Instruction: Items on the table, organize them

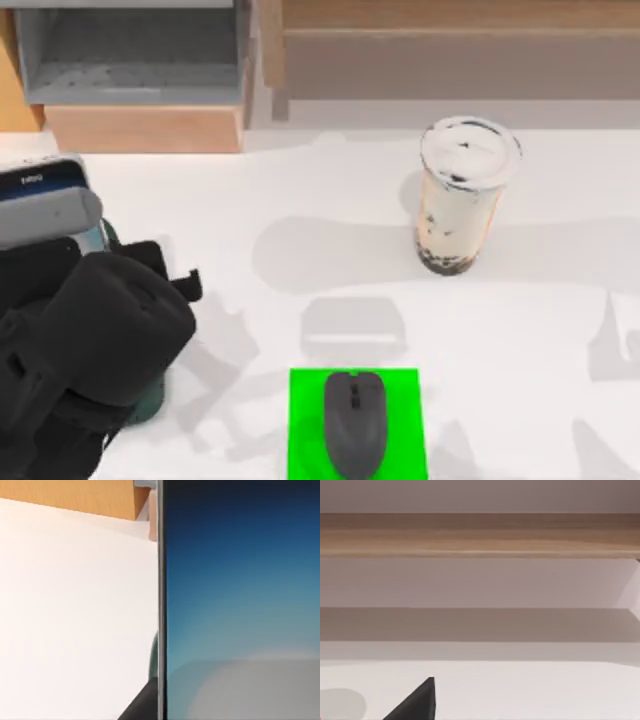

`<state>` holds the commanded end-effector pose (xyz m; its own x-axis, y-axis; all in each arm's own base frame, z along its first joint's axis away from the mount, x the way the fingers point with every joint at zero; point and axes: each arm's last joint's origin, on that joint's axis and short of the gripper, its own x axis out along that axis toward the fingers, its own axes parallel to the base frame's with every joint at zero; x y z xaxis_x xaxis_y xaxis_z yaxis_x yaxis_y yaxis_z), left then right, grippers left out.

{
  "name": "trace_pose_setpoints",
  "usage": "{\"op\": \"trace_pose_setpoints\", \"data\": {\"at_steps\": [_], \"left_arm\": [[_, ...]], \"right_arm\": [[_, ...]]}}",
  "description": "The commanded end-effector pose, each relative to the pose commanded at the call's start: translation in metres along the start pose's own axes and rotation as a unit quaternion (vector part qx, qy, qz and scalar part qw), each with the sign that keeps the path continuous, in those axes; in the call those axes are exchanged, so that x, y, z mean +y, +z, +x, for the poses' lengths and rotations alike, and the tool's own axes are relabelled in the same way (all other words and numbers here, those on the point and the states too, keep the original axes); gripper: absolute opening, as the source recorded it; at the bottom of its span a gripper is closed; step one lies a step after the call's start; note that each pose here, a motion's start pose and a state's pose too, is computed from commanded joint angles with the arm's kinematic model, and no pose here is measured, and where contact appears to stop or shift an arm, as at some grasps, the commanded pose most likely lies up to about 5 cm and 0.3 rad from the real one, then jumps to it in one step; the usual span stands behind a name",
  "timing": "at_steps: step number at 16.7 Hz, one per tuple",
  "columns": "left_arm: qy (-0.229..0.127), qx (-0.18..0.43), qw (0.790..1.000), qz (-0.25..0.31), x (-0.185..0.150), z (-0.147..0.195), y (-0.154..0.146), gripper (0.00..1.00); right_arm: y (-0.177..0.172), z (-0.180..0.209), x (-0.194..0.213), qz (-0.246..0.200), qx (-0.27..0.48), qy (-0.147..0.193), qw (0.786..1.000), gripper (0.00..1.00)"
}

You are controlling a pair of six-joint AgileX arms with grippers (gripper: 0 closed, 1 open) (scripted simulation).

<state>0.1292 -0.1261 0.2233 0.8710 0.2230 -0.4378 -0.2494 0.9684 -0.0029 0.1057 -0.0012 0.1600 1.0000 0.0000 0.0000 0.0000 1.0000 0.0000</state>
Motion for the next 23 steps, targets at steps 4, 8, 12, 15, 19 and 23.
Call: {"op": "trace_pose_setpoints", "data": {"at_steps": [4, 8, 12, 15, 19, 23], "left_arm": [[-0.001, 0.001, 1.000, 0.005, 0.000, 0.018, -0.003, 0.00], [-0.002, 0.001, 1.000, 0.006, 0.000, 0.021, -0.004, 0.00], [-0.002, 0.001, 1.000, 0.006, 0.000, 0.021, -0.004, 0.15], [-0.002, 0.001, 1.000, 0.006, 0.000, 0.021, -0.004, 0.38], [-0.002, 0.001, 1.000, 0.006, 0.000, 0.021, -0.004, 0.68], [-0.002, 0.001, 1.000, 0.006, 0.000, 0.021, -0.004, 0.98]], "right_arm": [[0.000, 0.000, 0.000, 0.000, 0.000, 0.000, 1.000, 1.00], [0.000, 0.000, 0.000, 0.000, 0.000, 0.000, 1.000, 1.00], [0.000, 0.000, 0.000, 0.000, 0.000, 0.000, 1.000, 1.00], [0.000, 0.000, 0.000, 0.000, 0.000, 0.000, 1.000, 1.00], [0.000, 0.000, 0.000, 0.000, 0.000, 0.000, 1.000, 1.00], [0.000, 0.000, 0.000, 0.000, 0.000, 0.000, 1.000, 1.00]]}}
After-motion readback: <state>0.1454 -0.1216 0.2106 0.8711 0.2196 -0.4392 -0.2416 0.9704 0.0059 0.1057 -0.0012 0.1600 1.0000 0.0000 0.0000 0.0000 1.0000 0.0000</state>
